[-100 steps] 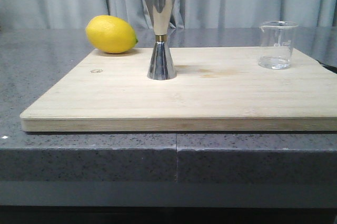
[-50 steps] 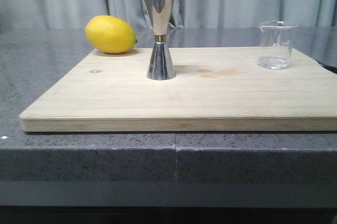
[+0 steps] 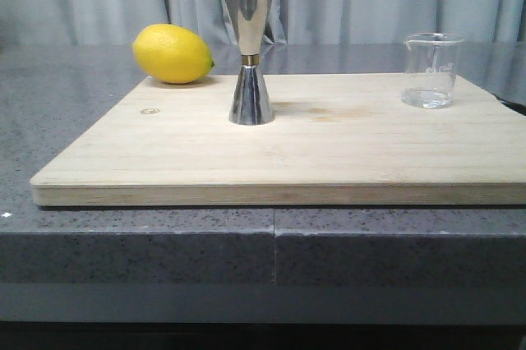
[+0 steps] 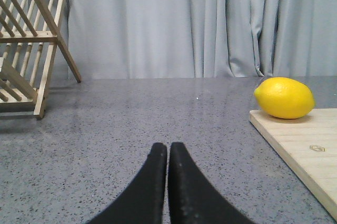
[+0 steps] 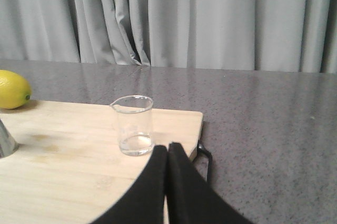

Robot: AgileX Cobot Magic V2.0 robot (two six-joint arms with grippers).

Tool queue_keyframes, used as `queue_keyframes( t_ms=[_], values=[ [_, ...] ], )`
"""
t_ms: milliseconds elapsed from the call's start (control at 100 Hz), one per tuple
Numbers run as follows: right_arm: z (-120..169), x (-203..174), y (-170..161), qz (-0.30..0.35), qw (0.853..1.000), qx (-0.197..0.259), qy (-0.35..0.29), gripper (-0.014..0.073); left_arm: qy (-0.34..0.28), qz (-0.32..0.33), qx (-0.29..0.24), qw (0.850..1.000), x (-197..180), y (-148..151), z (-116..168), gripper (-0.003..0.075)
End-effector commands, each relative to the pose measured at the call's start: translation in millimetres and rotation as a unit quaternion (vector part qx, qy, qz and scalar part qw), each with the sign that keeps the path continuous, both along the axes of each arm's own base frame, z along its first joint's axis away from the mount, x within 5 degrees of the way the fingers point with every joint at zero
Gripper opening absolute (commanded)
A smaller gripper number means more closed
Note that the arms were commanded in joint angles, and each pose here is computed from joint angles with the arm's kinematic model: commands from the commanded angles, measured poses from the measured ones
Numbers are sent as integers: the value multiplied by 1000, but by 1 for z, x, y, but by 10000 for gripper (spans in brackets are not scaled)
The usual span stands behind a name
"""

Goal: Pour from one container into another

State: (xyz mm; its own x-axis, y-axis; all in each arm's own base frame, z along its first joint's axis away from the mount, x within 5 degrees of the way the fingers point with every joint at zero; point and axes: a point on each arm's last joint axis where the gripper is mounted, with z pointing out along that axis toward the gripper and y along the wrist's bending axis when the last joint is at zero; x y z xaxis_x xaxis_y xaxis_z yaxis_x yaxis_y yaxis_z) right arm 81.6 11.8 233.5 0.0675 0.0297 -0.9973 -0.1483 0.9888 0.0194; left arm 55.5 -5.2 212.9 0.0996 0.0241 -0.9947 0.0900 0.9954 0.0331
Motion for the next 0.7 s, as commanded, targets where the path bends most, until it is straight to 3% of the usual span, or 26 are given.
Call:
queue_keyframes(
  t_ms=[0,310,560,690],
  values=[
    [8,-4,0,4,998,10,-57,-69,-34,-9,-8,999,-2,-1,0,-21],
    [-13,-16,-7,-34,997,11,-73,-69,-34,-9,-8,999,-2,-1,0,-21],
    [-23,-20,-8,-40,999,14,-28,-69,-34,-9,-8,999,-2,-1,0,-21],
    [-23,-24,-8,-39,998,12,-38,-69,-34,-9,-8,999,-2,-1,0,-21]
  ],
)
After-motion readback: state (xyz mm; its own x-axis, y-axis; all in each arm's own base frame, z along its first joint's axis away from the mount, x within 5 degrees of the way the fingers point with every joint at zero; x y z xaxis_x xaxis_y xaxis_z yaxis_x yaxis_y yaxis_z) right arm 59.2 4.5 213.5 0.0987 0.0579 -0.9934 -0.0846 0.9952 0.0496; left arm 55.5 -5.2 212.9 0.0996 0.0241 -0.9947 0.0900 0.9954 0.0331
